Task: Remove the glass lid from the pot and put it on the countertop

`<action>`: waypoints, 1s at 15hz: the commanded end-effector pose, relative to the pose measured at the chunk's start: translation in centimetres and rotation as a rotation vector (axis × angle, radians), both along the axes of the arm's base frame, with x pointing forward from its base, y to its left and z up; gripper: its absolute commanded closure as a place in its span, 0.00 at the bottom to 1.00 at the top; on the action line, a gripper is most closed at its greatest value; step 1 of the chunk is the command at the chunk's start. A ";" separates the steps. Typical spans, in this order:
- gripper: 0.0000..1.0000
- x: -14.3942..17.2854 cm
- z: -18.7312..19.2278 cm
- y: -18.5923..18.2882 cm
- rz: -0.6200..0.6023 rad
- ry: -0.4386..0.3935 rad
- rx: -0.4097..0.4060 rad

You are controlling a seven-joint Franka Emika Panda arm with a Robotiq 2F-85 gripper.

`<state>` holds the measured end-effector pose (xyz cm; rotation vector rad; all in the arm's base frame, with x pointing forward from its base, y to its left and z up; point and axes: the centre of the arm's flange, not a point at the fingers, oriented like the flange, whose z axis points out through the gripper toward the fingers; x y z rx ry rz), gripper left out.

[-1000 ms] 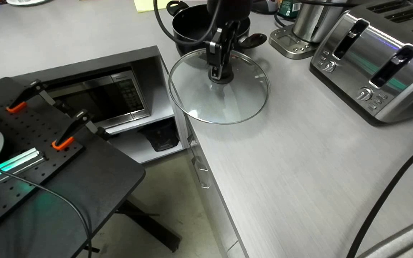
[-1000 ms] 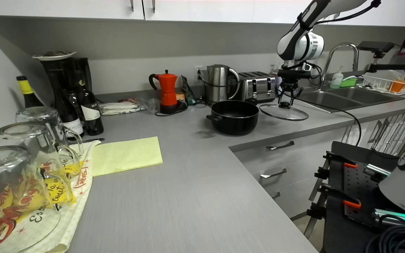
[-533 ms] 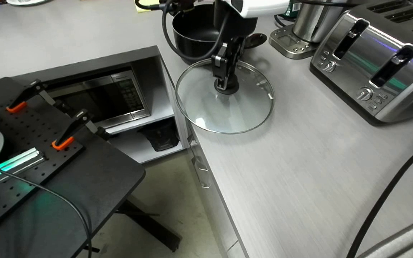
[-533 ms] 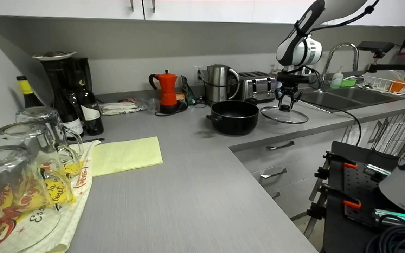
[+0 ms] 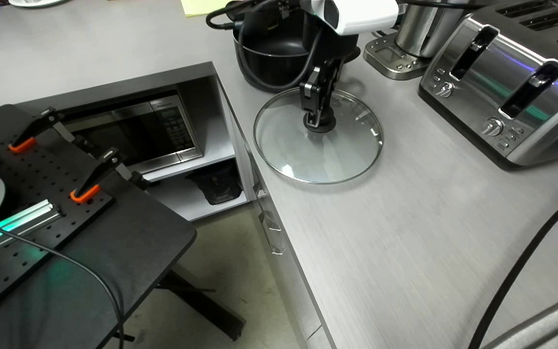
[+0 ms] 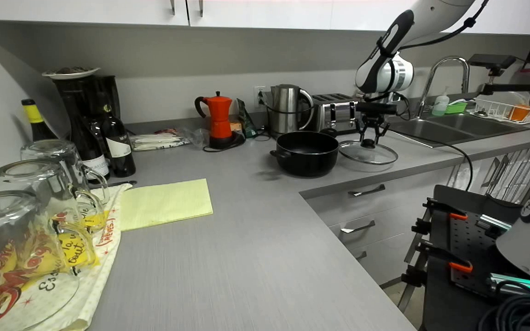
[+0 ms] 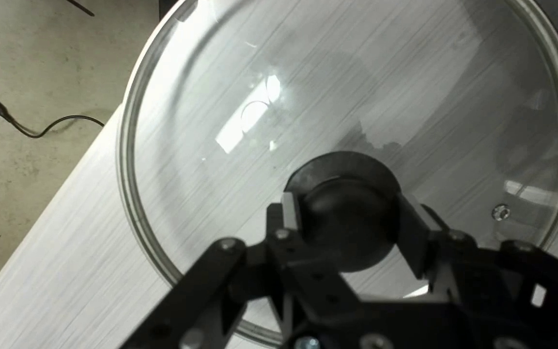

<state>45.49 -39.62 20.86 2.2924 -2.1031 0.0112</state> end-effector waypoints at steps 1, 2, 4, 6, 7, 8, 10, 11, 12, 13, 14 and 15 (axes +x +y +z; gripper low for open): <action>0.75 1.7 -0.4 -0.4 -0.012 0.010 -0.034; 0.75 1.9 -0.7 -0.3 -0.015 0.016 -0.038; 0.75 2.2 -1.2 -0.2 -0.019 0.024 -0.043; 0.75 2.5 -1.7 -0.2 -0.023 0.032 -0.047; 0.75 2.6 -1.8 -0.2 -0.023 0.034 -0.049; 0.75 2.7 -1.9 -0.2 -0.024 0.036 -0.052; 0.75 2.8 -2.1 -0.1 -0.024 0.038 -0.055; 0.75 2.8 -2.1 -0.1 -0.024 0.039 -0.056; 0.75 2.8 -2.1 -0.1 -0.023 0.039 -0.057; 0.75 2.9 -2.1 -0.1 -0.022 0.039 -0.058; 0.75 2.9 -2.0 -0.1 -0.022 0.038 -0.059; 0.75 2.9 -2.0 -0.2 -0.022 0.037 -0.060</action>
